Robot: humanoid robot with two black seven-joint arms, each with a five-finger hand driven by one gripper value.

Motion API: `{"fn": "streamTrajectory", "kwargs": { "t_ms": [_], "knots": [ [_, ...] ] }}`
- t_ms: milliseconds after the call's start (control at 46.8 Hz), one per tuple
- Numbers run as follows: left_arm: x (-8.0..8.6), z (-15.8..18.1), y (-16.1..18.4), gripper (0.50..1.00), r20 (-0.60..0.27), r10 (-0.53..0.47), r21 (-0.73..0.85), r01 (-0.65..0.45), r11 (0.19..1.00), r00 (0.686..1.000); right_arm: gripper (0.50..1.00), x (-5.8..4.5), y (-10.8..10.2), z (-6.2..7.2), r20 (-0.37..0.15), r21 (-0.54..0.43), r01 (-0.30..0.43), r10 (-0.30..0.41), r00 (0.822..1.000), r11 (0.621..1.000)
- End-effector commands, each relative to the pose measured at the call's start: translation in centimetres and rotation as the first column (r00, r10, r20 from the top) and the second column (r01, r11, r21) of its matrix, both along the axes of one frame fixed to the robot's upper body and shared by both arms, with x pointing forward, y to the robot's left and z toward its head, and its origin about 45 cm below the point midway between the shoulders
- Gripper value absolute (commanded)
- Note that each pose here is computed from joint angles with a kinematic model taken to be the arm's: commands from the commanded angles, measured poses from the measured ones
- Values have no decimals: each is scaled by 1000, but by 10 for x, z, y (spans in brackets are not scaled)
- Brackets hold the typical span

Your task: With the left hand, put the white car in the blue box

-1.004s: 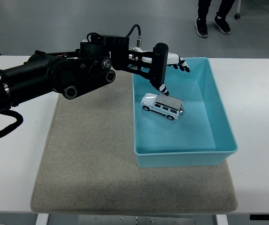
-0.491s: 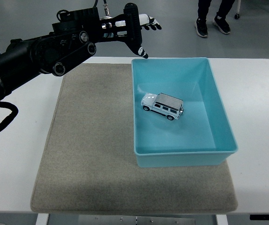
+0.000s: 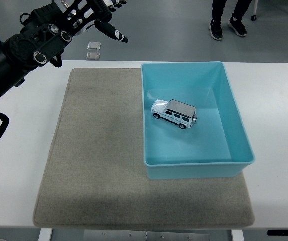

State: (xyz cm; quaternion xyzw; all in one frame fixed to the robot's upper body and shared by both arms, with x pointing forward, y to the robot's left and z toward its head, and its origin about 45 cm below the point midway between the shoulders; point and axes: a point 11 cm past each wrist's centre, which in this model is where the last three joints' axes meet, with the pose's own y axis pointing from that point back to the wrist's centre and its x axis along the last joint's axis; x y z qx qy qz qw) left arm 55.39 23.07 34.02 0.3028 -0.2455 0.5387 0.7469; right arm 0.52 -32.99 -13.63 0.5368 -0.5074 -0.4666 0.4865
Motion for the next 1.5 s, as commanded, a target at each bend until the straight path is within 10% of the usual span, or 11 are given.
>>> {"fn": "streamTrajectory", "kwargs": {
  "t_ms": [0, 299, 620, 1111, 1474],
  "knots": [
    [1, -5, 15, 996, -7, 77, -96, -78, 992, 997, 936, 0, 0, 0, 0, 0, 0, 0, 1000, 1000],
    [-4, -33, 46, 996, -137, 253, -456, -288, 842, 958, 936, 0, 0, 0, 0, 0, 0, 0, 1000, 1000],
    [-17, -72, 58, 996, -308, 230, -750, -384, 538, 923, 936, 0, 0, 0, 0, 0, 0, 0, 1000, 1000],
    [-38, -106, 63, 999, -301, 86, -928, -312, 204, 950, 936, 0, 0, 0, 0, 0, 0, 0, 1000, 1000],
    [-42, -109, 55, 999, -262, 37, -949, -265, 174, 964, 936, 0, 0, 0, 0, 0, 0, 0, 1000, 1000]
  ]
}}
